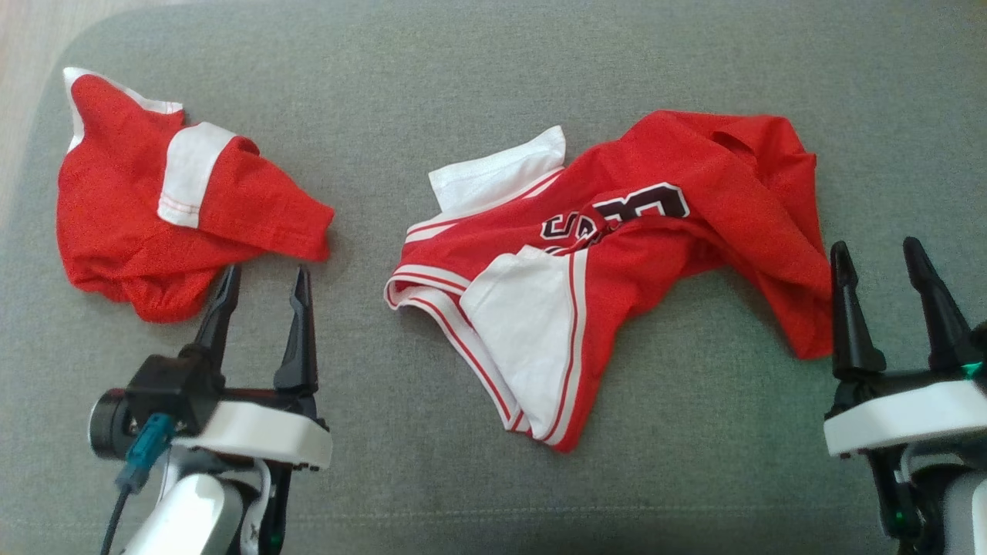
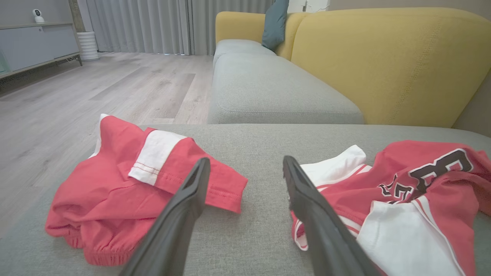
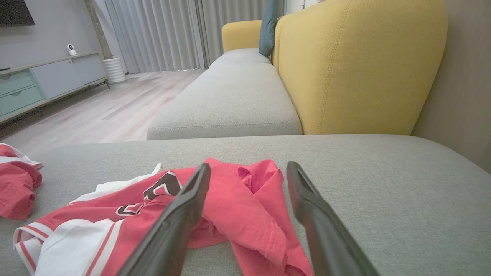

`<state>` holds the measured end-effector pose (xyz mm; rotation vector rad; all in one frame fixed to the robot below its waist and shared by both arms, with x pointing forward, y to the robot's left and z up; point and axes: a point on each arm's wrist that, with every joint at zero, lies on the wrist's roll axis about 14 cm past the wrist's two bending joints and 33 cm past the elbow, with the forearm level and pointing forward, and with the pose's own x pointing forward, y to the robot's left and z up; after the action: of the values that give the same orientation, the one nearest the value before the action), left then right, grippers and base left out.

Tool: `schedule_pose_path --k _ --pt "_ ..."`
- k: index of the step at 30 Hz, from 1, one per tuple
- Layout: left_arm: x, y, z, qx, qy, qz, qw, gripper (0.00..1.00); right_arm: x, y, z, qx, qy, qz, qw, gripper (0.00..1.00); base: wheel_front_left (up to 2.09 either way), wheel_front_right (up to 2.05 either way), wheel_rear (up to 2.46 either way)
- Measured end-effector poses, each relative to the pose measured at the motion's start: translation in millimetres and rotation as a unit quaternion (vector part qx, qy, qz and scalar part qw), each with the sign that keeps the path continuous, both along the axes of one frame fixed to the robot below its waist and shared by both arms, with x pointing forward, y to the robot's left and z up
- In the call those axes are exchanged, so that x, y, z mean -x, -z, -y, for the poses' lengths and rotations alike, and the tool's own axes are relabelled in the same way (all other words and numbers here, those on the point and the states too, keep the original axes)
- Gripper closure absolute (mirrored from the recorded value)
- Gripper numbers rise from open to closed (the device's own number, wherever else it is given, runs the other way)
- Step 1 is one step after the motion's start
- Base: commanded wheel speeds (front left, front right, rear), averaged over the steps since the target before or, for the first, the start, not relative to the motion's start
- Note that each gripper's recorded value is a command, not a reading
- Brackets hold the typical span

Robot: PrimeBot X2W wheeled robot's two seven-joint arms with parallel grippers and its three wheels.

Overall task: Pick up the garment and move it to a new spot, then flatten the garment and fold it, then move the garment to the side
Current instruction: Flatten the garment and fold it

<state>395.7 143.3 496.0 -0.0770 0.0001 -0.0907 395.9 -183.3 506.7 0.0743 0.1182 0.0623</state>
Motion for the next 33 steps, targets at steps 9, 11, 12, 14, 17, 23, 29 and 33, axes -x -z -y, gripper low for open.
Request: schedule_pose_path --k 9,11,12,14,17,23,29,33 --pt "-3 5 2 0.003 0.004 -0.004 1.0 0.0 -1 7 0 -0.004 0.0 -0.012 1.0 0.0 0.0 0.0 0.0" --pt "-3 5 2 0.002 0.006 -0.003 1.0 0.0 -1 8 0 -0.004 0.0 -0.014 1.0 0.0 0.0 0.0 0.0" --pt "-3 5 2 0.003 0.006 -0.003 1.0 0.0 -1 8 0 -0.004 0.0 -0.014 1.0 0.0 0.0 0.0 0.0" --pt "-3 5 3 0.002 0.006 -0.003 1.0 0.0 -1 9 0 -0.004 0.0 -0.015 1.0 0.0 0.0 0.0 0.0" --pt "-3 5 5 0.006 0.01 -0.002 1.0 0.0 -1 9 0 -0.004 0.0 -0.015 1.0 0.0 0.0 0.0 0.0" --pt "-4 3 7 0.004 0.013 0.003 1.0 0.0 -2 10 0 -0.007 0.0 -0.016 1.0 0.0 0.0 0.0 0.0" --pt "-4 6 11 0.004 0.025 0.0 1.0 0.0 -2 12 1 -0.008 0.002 -0.019 1.0 0.0 0.0 0.0 0.0" --pt "-7 9 40 0.011 0.084 -0.007 0.996 0.0 -5 17 1 -0.008 0.002 -0.026 1.0 0.0 0.0 0.0 0.0"
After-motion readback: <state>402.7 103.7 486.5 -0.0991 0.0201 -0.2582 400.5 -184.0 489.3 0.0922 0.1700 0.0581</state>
